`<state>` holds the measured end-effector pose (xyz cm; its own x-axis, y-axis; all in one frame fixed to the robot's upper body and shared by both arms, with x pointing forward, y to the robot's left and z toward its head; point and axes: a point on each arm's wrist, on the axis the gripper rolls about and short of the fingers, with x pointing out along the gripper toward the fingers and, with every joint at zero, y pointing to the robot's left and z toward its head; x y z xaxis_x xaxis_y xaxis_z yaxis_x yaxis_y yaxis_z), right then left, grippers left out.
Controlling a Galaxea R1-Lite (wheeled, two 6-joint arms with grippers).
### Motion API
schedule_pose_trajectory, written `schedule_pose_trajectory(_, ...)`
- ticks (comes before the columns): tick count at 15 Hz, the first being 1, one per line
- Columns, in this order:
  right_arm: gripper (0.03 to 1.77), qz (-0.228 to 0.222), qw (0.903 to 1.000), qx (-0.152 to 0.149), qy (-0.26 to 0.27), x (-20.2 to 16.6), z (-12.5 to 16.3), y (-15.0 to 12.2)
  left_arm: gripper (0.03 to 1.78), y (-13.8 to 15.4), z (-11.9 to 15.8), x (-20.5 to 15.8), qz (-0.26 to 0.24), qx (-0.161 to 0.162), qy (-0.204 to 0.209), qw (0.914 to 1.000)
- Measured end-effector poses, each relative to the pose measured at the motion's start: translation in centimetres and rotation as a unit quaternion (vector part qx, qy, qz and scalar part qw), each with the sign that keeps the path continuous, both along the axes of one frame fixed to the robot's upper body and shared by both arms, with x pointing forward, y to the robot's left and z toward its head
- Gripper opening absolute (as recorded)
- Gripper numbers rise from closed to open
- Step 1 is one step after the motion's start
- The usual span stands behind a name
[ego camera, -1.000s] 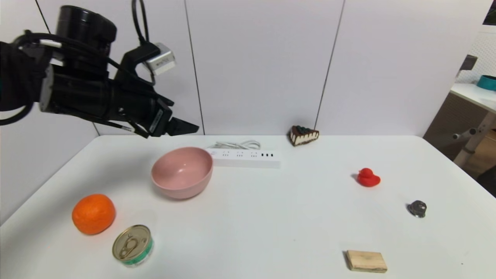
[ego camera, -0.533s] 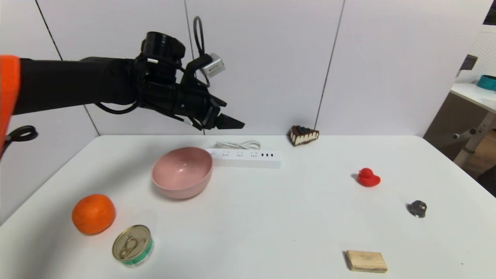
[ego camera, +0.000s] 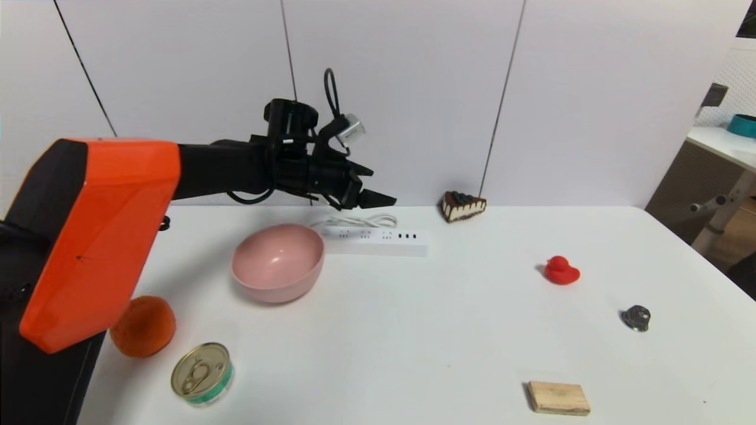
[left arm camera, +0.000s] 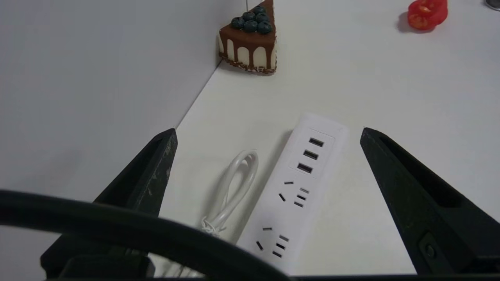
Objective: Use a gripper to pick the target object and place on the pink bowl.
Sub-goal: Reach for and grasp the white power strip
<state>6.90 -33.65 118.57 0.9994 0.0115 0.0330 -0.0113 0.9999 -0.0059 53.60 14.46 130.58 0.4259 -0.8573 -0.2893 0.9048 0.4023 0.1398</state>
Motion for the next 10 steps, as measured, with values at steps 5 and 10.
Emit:
schedule_pose_trajectory(5, 1.71, 0.0, 1.0, 0.0, 0.0, 0.0, 0.0, 0.0, 1.69, -0.6, -3.5, 1.9, 0.009, -0.016, 0.021, 0.9996)
schedule_pose_trajectory(10, 1.71, 0.0, 1.0, 0.0, 0.0, 0.0, 0.0, 0.0, 1.69, 0.1, -4.9, 2.5, 0.023, -0.011, 0.052, 0.9983)
